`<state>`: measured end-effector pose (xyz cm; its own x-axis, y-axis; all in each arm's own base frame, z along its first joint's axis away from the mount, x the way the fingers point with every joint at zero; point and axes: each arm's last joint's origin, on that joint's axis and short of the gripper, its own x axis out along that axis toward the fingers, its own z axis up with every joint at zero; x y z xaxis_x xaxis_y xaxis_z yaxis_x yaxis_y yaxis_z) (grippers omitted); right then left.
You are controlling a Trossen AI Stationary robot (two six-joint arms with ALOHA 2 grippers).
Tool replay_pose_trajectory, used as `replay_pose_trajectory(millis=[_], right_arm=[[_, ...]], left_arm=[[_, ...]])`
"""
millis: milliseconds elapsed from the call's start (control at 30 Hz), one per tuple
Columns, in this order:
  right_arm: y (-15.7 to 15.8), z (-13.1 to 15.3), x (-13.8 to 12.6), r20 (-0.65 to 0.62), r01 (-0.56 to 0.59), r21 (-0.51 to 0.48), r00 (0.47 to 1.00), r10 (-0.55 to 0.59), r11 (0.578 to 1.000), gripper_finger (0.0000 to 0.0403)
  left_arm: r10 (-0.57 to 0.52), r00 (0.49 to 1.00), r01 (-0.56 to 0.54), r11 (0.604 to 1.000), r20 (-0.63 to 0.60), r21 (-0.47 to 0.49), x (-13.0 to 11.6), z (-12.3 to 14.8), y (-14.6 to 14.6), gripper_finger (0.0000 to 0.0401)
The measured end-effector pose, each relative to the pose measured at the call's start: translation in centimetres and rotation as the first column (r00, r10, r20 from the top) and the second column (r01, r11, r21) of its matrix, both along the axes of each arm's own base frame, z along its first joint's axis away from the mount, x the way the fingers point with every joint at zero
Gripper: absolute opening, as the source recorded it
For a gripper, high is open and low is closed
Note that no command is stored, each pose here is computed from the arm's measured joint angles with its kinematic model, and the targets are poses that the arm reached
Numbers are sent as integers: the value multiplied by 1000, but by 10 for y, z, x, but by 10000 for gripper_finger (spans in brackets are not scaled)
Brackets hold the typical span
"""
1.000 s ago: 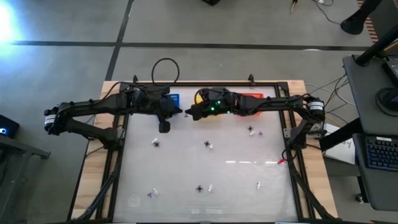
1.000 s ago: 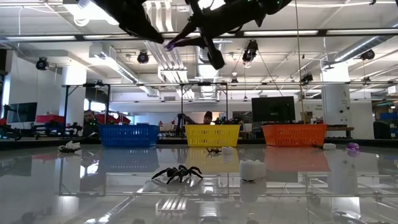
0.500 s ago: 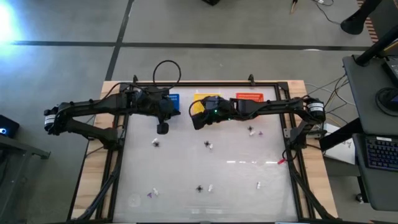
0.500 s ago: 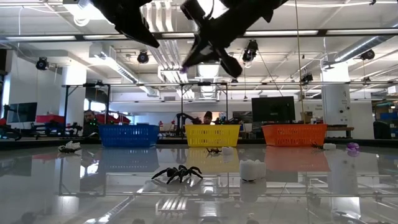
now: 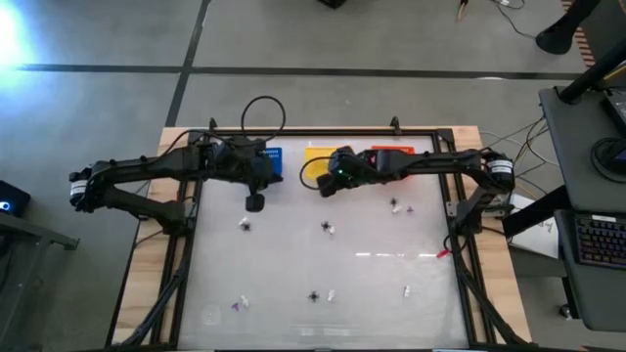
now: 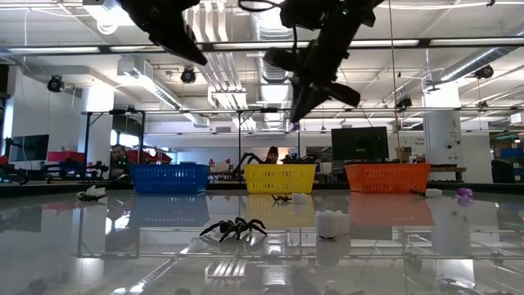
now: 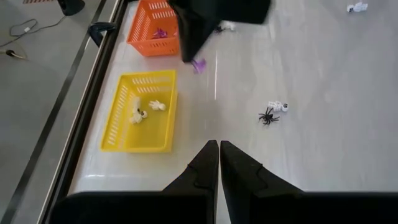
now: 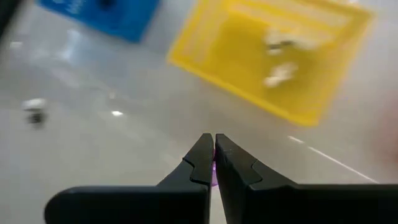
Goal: Sort Halloween decoration
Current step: Put the purple witch hat toy into the orange basket
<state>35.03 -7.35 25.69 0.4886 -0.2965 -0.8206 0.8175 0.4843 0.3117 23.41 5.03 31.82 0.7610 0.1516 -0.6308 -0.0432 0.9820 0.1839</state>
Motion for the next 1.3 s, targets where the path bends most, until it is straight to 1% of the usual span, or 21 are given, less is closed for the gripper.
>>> replay_pose_trajectory(millis=[233, 400, 567, 667, 933, 1300], right_arm=[[-24, 11, -32, -144, 60, -36, 988, -64, 998, 9], [-40, 14, -58, -283, 107, -59, 952, -120, 992, 9], [-58, 11, -80, -337, 140, -59, 929, -152, 988, 9], [-68, 6, -91, -393, 148, -50, 906, -155, 988, 9], [-82, -12, -109, -474, 151, -30, 868, -147, 988, 9], [-83, -26, -117, -529, 101, -16, 843, -94, 995, 12]], left_arm=[[-6, 1000, 6, 1000, -25, 2, -3, -1, -1, 0], [-12, 1000, 12, 1000, -27, 9, -4, 0, -1, 0], [-10, 999, 10, 1000, -51, 9, -6, -2, -1, 0], [13, 996, -11, 1000, -84, 17, -8, -4, -1, 0], [39, 994, -38, 999, -100, 8, -10, -6, -1, 0], [94, 992, -97, 995, -90, -36, -10, -6, 0, 0]])
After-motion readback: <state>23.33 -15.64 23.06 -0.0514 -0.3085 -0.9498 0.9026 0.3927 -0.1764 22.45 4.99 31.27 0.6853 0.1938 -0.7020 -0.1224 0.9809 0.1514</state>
